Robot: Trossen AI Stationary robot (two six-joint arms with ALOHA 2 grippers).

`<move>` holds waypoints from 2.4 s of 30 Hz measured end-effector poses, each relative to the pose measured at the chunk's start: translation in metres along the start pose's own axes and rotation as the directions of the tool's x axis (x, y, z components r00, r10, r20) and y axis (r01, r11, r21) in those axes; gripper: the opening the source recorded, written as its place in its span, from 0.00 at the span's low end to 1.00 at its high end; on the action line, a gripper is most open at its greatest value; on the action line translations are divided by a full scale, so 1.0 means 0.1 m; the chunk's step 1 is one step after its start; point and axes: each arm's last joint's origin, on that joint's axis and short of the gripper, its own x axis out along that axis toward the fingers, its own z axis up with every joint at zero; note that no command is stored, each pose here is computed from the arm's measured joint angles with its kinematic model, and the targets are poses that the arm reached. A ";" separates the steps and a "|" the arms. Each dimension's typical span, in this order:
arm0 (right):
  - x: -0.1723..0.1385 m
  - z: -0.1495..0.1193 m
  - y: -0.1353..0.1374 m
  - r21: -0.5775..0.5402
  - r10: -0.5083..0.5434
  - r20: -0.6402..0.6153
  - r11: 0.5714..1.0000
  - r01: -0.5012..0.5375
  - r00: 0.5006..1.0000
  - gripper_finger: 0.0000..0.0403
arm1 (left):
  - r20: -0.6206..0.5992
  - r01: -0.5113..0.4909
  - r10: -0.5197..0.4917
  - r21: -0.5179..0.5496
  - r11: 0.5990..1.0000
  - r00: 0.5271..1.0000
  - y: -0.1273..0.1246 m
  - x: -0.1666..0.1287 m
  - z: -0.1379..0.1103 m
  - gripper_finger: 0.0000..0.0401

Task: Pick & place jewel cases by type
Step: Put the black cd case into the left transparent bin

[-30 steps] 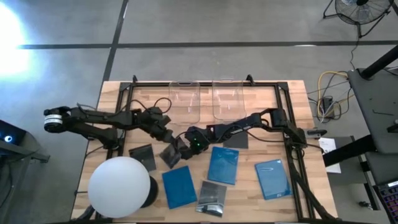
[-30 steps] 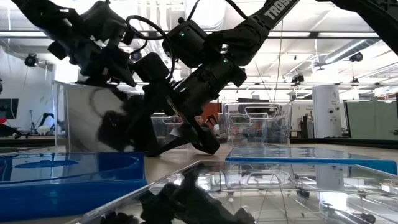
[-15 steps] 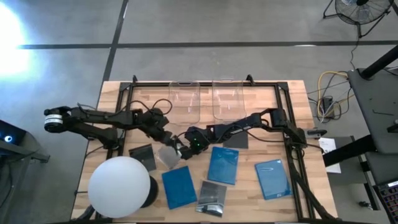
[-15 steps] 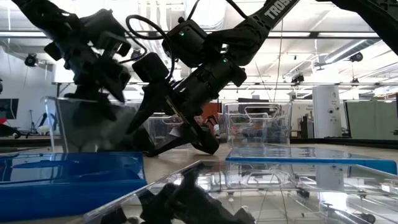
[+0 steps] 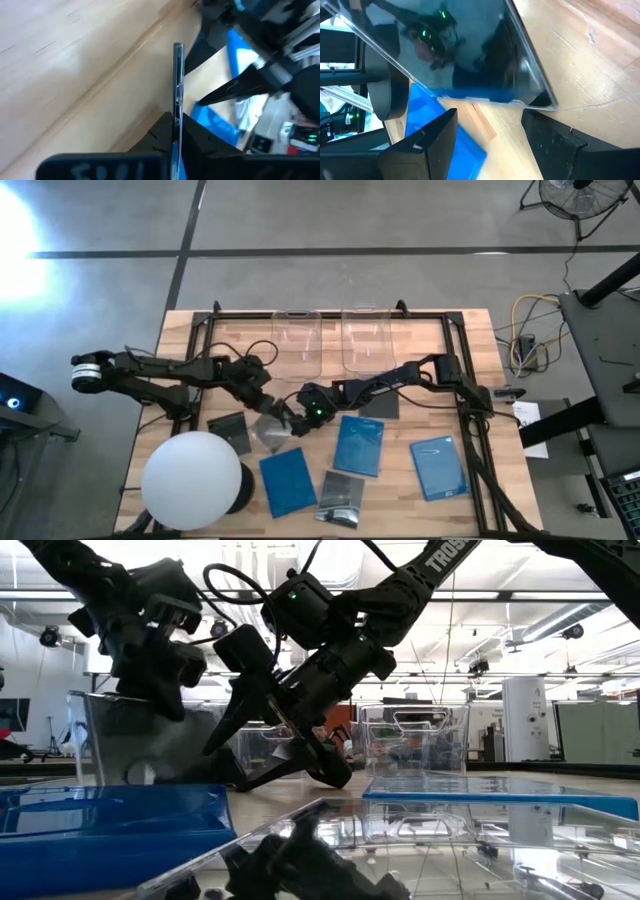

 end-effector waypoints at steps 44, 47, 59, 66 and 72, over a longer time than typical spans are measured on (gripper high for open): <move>-1.96 0.15 0.61 -0.155 -0.169 0.319 0.961 0.228 0.933 0.56 | 0.496 0.111 0.028 -0.249 0.962 0.868 0.14 -0.67 1.38 0.00; -1.93 0.14 0.56 -0.148 -0.192 0.307 0.958 0.246 0.932 0.56 | 0.507 0.116 0.025 -0.244 0.963 0.861 0.11 -0.69 1.46 0.00; -1.94 0.14 0.46 -0.120 -0.254 0.307 0.946 0.302 0.917 0.56 | 0.599 0.008 0.201 -0.327 0.945 0.775 -0.01 -1.11 1.56 0.00; -2.01 0.23 0.37 -0.074 -0.300 0.322 0.938 0.340 0.898 0.56 | 0.643 0.019 0.279 -0.416 0.909 0.713 -0.02 -0.87 1.44 0.00; -2.03 0.24 0.35 -0.083 -0.307 0.322 0.933 0.349 0.896 0.56 | 0.705 0.030 0.353 -0.468 0.883 0.616 -0.02 -0.65 1.32 0.00</move>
